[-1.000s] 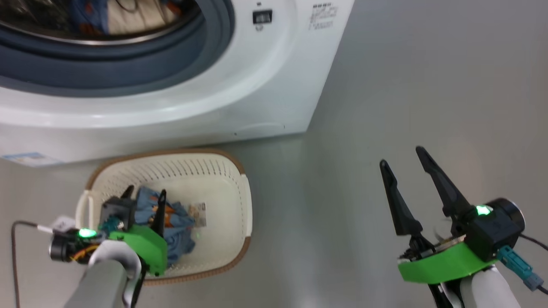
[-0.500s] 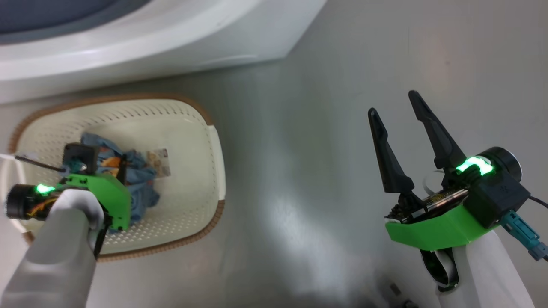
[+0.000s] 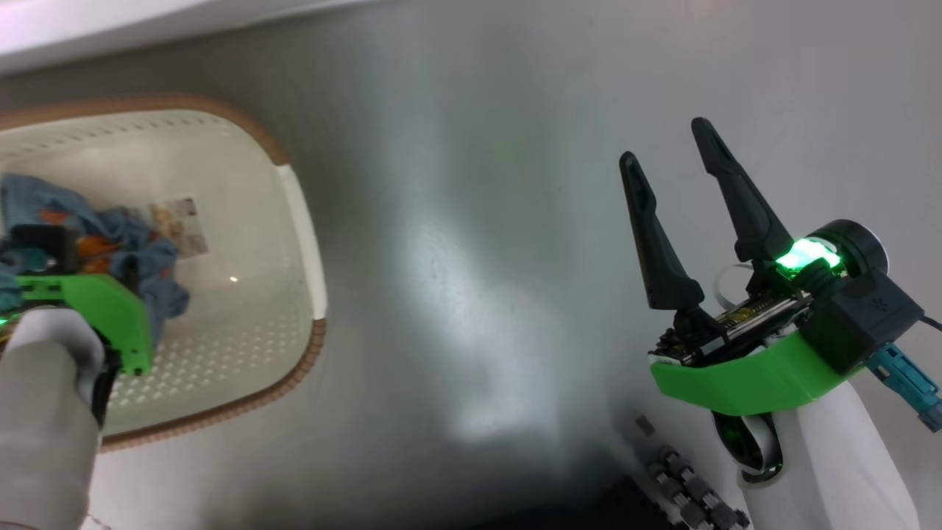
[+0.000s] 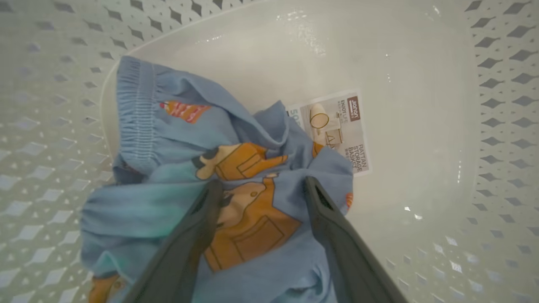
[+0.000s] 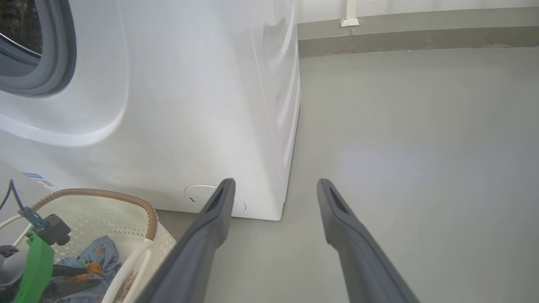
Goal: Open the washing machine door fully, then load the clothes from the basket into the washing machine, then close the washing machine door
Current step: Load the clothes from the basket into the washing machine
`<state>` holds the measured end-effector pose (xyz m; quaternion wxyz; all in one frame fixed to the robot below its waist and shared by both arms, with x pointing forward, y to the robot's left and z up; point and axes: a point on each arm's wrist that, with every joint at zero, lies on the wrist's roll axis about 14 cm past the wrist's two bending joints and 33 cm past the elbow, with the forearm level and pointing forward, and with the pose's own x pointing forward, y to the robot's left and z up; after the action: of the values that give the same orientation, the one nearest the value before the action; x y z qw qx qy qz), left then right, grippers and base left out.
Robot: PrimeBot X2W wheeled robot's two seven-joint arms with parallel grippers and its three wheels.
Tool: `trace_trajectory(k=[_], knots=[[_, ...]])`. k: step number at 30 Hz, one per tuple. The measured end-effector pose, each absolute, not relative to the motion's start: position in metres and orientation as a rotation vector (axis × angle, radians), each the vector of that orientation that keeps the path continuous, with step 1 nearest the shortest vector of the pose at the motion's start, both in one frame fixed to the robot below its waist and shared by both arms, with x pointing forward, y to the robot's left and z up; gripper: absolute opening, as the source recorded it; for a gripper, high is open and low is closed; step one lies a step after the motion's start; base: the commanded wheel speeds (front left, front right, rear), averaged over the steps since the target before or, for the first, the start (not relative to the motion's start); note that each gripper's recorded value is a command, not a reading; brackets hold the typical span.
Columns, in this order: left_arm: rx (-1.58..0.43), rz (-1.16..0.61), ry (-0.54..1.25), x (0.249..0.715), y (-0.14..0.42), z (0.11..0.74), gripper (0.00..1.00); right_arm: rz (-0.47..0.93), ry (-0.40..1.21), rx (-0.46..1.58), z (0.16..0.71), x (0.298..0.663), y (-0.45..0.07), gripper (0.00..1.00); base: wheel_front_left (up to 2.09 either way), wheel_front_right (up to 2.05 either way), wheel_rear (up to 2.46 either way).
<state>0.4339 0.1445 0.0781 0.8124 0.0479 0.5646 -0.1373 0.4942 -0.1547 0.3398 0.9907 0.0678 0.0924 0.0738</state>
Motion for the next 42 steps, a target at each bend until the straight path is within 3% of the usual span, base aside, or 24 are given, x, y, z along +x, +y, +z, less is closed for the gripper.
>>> trace_trajectory(k=[5,6,7,9,10,11,20,32,42], knots=[[0.076,-0.275,1.271,0.425,0.143,0.058,1.00,0.134,0.216,0.129,0.327,0.492,-0.161,1.00,0.00,0.00,0.00],[0.074,-0.277,1.278,0.425,0.141,0.055,0.86,0.132,0.217,0.128,0.326,0.492,-0.161,1.00,0.00,0.00,0.00],[0.064,-0.272,1.284,0.425,0.140,0.053,0.60,0.132,0.219,0.125,0.325,0.492,-0.162,1.00,0.00,0.00,0.00],[0.059,-0.270,1.303,0.422,0.138,0.049,0.27,0.129,0.224,0.122,0.324,0.492,-0.164,1.00,0.00,0.00,0.00],[0.060,-0.270,1.306,0.422,0.138,0.047,0.27,0.127,0.226,0.121,0.323,0.491,-0.164,1.00,0.00,0.00,0.00],[0.056,-0.266,1.312,0.421,0.139,0.047,0.00,0.126,0.227,0.119,0.323,0.491,-0.165,1.00,0.00,0.00,0.00],[0.028,-0.243,1.282,0.428,0.137,0.059,0.00,0.129,0.203,0.123,0.333,0.494,-0.163,1.00,0.00,0.00,0.00],[0.004,-0.233,1.020,0.459,0.130,0.115,0.00,0.132,0.106,0.104,0.373,0.501,-0.163,1.00,0.00,0.00,0.00],[-0.042,-0.151,0.803,0.478,0.137,0.185,0.00,0.128,0.071,0.094,0.404,0.483,-0.163,1.00,0.00,0.00,0.00]])
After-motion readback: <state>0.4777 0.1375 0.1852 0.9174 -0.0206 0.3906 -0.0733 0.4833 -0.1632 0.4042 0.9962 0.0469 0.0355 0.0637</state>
